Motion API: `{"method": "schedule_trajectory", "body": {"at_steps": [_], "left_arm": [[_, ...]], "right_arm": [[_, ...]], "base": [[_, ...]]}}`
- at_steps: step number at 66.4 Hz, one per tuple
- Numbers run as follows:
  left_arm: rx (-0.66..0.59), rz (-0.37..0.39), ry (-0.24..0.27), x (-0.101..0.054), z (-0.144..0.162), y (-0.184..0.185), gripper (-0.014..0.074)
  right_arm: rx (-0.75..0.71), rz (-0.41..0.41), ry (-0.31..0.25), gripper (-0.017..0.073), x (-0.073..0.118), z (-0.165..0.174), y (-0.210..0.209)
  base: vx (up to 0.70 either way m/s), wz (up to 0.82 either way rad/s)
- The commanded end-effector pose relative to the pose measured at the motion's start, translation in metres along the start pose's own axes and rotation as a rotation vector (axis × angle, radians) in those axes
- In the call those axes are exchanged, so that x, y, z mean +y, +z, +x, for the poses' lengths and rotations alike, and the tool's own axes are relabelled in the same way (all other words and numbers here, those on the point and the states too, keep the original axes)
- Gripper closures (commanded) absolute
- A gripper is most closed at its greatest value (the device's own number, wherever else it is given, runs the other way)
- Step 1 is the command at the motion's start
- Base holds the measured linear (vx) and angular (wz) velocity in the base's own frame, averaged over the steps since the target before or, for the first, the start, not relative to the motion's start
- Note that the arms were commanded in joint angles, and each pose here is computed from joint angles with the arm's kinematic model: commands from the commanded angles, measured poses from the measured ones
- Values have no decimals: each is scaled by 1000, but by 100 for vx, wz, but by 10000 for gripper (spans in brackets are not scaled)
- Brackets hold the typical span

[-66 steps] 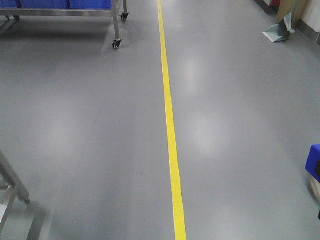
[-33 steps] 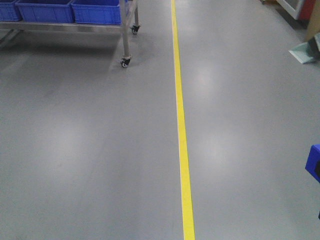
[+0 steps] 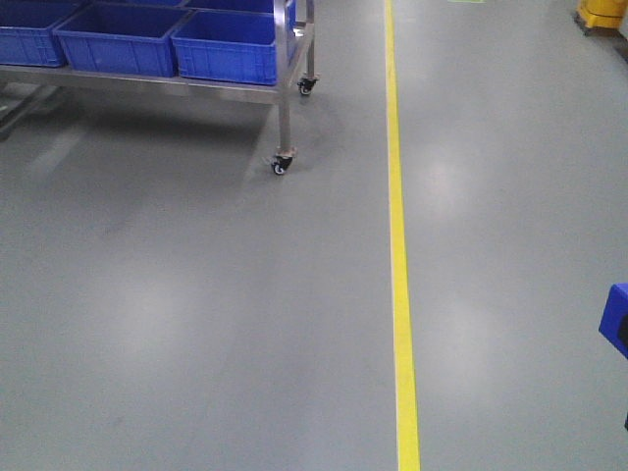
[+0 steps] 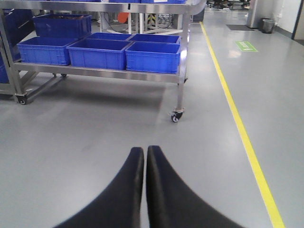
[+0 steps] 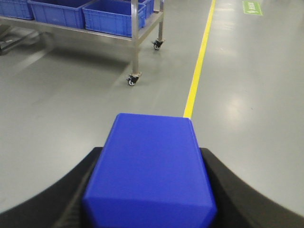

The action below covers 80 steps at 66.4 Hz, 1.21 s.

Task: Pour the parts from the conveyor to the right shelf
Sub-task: 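Drive the base down the aisle toward the shelf of blue bins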

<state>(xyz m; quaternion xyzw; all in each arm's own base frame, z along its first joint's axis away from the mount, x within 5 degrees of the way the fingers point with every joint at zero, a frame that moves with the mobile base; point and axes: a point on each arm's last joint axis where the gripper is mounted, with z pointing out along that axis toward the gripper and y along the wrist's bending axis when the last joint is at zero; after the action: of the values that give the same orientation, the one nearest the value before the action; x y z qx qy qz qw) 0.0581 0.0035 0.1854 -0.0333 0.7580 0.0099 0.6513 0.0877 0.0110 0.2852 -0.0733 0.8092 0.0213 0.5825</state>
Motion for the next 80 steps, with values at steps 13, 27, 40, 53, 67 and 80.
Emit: {"method": "schedule_trajectory", "body": {"at_steps": [13, 27, 40, 53, 67, 80], "left_arm": [[-77, 6, -16, -1, -12, -1, 599], [-77, 6, -16, -1, -12, -1, 599], [-77, 6, -16, -1, -12, -1, 599], [-77, 6, -16, -1, -12, -1, 599], [-77, 6, -16, -1, -12, -1, 599], [-77, 6, -16, -1, -12, -1, 599]], "right_arm": [[-91, 33, -4, 564, -3, -16, -2], [-91, 33, -4, 564, -3, -16, -2], [-91, 33, -4, 564, -3, -16, -2], [-91, 33, -4, 564, -3, -16, -2], [-91, 33, -4, 564, -3, -16, -2], [-91, 33, -4, 564, -3, -16, -2]], "base": [[71, 19], [69, 27], [67, 47], [67, 63], [68, 71], [69, 67]]}}
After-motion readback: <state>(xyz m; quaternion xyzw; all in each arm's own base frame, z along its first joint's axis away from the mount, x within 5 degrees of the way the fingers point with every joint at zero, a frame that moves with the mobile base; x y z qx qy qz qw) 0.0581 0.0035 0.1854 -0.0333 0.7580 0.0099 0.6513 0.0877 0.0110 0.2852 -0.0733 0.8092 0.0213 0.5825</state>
